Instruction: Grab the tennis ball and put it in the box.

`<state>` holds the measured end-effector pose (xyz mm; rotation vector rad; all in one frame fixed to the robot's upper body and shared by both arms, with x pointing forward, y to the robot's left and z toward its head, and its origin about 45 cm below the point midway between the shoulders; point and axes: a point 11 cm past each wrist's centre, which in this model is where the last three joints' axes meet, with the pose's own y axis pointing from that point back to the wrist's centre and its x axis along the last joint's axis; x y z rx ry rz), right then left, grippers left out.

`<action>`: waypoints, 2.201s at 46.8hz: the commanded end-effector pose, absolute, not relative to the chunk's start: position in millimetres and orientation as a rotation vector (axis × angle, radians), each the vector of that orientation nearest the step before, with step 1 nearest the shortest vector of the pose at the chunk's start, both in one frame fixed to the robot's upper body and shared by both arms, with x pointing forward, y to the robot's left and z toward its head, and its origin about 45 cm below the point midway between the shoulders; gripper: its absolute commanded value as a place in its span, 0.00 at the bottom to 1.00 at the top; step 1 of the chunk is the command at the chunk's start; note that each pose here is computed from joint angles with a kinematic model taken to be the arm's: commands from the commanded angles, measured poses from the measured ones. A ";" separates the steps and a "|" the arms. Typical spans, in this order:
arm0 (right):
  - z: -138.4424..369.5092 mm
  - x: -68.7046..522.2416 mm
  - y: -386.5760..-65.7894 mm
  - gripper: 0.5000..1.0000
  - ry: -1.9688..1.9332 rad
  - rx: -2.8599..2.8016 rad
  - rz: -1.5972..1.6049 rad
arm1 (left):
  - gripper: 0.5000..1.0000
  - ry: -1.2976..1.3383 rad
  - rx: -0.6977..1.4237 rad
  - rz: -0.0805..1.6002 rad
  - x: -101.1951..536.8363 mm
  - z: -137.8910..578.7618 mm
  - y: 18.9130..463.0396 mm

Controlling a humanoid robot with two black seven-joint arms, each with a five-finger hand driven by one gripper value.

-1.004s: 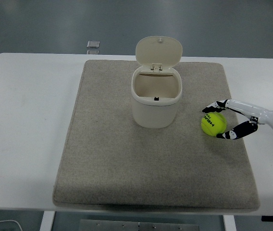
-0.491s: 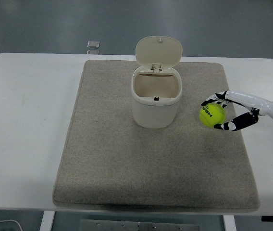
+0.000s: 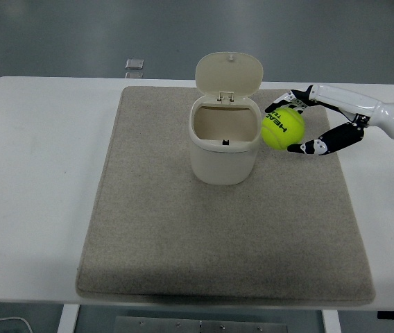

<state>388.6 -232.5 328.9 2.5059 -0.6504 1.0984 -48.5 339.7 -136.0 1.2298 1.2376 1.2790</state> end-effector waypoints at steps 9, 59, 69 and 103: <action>338.6 394.1 -189.7 0.03 -0.628 2.558 1.138 | 0.98 1.238 1.229 1.279 -48.5 -136.0 339.6; 325.7 404.8 -161.8 0.72 -0.706 2.535 1.101 | 0.98 1.238 1.229 1.279 -48.5 -136.0 339.6; 325.4 404.3 -161.9 0.72 -0.702 2.535 1.100 | 0.98 1.238 1.229 1.279 -48.5 -136.0 339.6; 329.3 407.6 -211.2 0.72 -0.823 2.846 0.475 | 0.98 1.238 1.229 1.279 -48.5 -136.0 339.6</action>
